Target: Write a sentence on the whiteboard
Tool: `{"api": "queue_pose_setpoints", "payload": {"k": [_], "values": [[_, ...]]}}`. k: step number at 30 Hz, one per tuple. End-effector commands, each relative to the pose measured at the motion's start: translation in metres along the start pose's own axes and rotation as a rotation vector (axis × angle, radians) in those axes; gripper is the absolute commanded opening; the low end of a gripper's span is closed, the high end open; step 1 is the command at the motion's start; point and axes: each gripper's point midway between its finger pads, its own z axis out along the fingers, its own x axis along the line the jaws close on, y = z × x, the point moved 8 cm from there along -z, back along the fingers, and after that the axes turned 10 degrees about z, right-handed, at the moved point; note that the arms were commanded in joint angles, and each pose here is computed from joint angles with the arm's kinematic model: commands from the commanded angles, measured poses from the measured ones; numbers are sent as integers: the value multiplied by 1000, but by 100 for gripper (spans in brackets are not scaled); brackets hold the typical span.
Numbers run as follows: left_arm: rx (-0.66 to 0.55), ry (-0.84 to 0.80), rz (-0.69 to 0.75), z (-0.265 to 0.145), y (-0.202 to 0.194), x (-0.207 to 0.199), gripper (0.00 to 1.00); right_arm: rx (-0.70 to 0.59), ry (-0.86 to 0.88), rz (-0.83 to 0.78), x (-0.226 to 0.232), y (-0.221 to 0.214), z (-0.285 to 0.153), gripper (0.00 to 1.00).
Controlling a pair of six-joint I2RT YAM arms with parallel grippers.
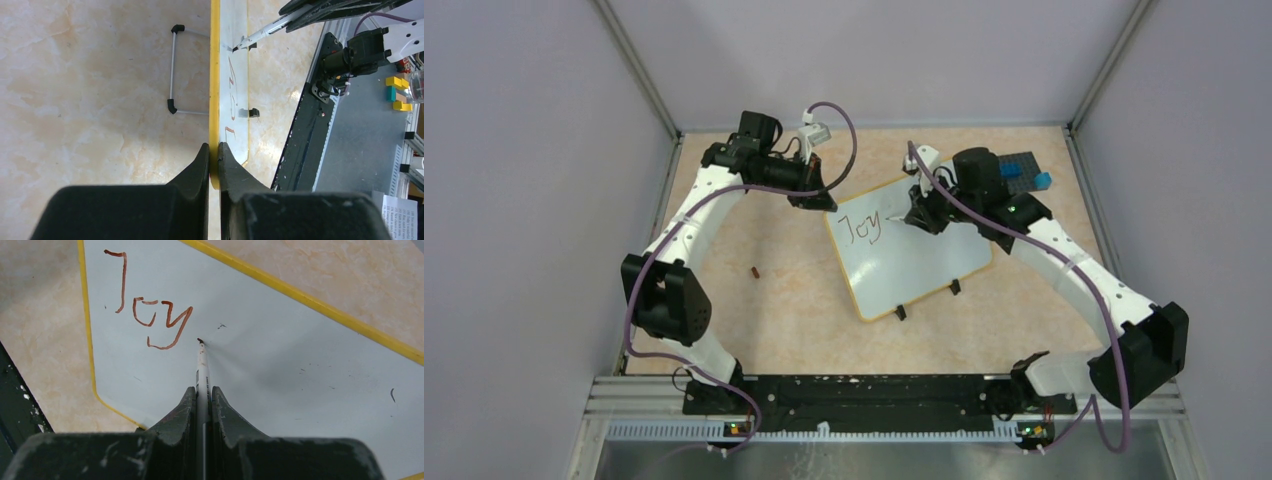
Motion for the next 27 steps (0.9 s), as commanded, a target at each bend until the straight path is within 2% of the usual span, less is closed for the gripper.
{"api": "queue_pose_setpoints", "payload": {"k": [1, 10, 27], "values": [[-34, -11, 59, -4, 7, -6, 0, -63, -66, -34, -13, 18, -8, 0], [-33, -10, 55, -2, 7, -4, 0, -67, -52, -32, -13, 18, -10, 0], [-29, -7, 55, -2, 6, -4, 0, 33, 24, -33, 1, -15, 1, 0]]}}
